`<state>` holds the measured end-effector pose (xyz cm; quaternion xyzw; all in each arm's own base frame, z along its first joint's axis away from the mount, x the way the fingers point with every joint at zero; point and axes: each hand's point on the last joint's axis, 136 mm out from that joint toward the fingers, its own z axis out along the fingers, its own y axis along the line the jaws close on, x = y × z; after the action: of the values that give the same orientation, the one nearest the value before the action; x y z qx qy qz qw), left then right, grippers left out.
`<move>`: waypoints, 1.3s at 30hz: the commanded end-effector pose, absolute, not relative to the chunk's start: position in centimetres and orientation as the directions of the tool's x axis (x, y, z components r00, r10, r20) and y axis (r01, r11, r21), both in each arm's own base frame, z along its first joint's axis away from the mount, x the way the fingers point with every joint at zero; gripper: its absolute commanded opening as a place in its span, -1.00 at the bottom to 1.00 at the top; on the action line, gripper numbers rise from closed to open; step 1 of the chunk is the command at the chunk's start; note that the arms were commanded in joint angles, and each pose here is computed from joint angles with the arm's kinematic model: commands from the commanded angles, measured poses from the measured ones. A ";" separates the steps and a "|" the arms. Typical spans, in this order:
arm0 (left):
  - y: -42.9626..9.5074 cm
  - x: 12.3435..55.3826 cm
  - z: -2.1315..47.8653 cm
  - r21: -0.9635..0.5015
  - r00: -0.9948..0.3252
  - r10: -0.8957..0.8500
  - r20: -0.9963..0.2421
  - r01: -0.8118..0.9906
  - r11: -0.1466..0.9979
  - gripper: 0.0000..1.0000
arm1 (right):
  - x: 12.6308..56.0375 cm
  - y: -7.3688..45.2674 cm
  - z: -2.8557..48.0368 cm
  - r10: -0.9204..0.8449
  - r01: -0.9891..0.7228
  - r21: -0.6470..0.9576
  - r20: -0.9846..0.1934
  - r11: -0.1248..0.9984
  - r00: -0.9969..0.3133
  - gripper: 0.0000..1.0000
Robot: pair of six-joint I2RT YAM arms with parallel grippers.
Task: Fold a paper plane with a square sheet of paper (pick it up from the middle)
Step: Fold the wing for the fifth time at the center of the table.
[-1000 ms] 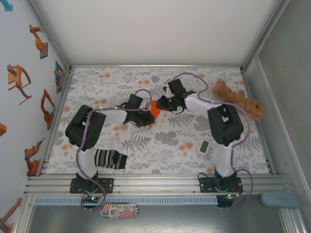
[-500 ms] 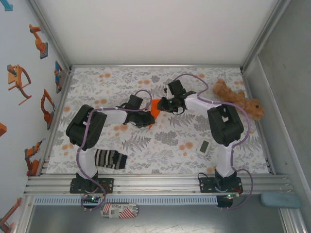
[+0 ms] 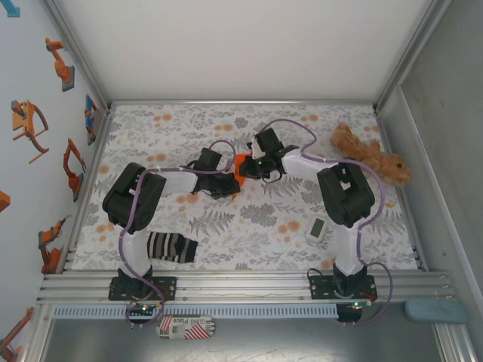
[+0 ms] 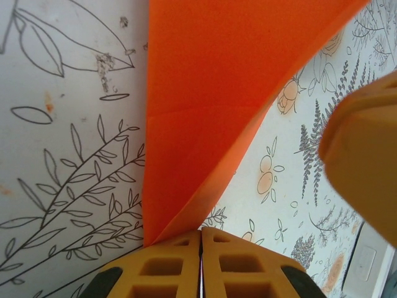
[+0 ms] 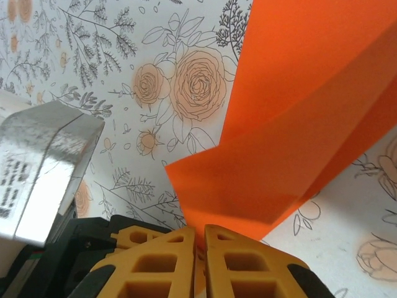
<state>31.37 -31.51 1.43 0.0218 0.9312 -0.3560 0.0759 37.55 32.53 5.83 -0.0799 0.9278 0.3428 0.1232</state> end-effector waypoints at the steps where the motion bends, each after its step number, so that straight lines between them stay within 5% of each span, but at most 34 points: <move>1: -30.4 29.8 -1.1 -0.620 -0.996 -0.012 -0.087 0.045 0.783 -0.85 | 37.9 33.6 5.3 -0.079 -0.237 0.638 -0.265 0.733 -0.961 -0.78; 29: -30.4 29.7 -0.5 -0.632 -0.995 -0.018 -0.101 0.050 0.774 -0.90 | 38.3 31.9 -0.2 -0.074 -0.133 0.494 -0.138 0.859 -0.988 -0.81; 39: -31.8 31.3 5.5 -0.702 -0.978 -0.049 -0.202 0.110 0.704 -0.82 | 37.6 30.9 -1.6 -0.068 -0.102 0.441 -0.093 0.892 -0.993 -0.81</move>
<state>31.31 -31.54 3.20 0.0177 0.9232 -0.3727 0.0919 38.72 33.06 1.83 -0.0632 0.9524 0.2893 0.0724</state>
